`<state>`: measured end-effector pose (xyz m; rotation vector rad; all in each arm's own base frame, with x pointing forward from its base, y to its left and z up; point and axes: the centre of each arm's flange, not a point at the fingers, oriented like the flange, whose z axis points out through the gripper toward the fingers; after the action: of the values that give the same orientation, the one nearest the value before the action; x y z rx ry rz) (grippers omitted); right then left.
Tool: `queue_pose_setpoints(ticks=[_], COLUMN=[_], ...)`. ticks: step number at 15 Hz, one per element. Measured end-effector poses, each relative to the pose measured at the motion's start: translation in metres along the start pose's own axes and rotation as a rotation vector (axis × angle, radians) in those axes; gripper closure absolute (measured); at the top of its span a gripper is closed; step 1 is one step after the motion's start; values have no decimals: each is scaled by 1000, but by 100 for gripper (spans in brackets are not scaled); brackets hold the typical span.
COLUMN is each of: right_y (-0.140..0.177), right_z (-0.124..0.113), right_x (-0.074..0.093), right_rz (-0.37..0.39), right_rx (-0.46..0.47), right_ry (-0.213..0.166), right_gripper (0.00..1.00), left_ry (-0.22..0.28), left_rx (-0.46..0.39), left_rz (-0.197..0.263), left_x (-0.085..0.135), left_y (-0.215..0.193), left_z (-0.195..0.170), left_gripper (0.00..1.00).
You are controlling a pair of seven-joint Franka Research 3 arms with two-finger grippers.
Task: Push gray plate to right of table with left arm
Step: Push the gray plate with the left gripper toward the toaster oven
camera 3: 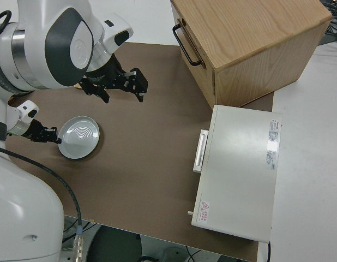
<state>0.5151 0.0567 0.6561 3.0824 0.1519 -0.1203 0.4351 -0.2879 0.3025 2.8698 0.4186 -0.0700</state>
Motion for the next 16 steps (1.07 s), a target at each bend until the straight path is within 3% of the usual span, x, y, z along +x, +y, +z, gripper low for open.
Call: queue_pose_setpoints(ticks=[6,12,14,16], right_y=[0,0,0,0], right_z=[0,0,0,0], right_x=[0,0,0,0], right_rz=[0,0,0,0], right_rx=[0,0,0,0], right_ry=[0,0,0,0], right_gripper=[0,0,0,0], left_ry=[-14,5,-4,-3], left_rx=[-27,-84,-81,-87], left_rz=[-4,-27,-30,-29], left_x=[-20,-43,-44,-43], left_y=[42,84,88,91], left_z=[13,27,37,38], left_gripper=[97,96,92,77])
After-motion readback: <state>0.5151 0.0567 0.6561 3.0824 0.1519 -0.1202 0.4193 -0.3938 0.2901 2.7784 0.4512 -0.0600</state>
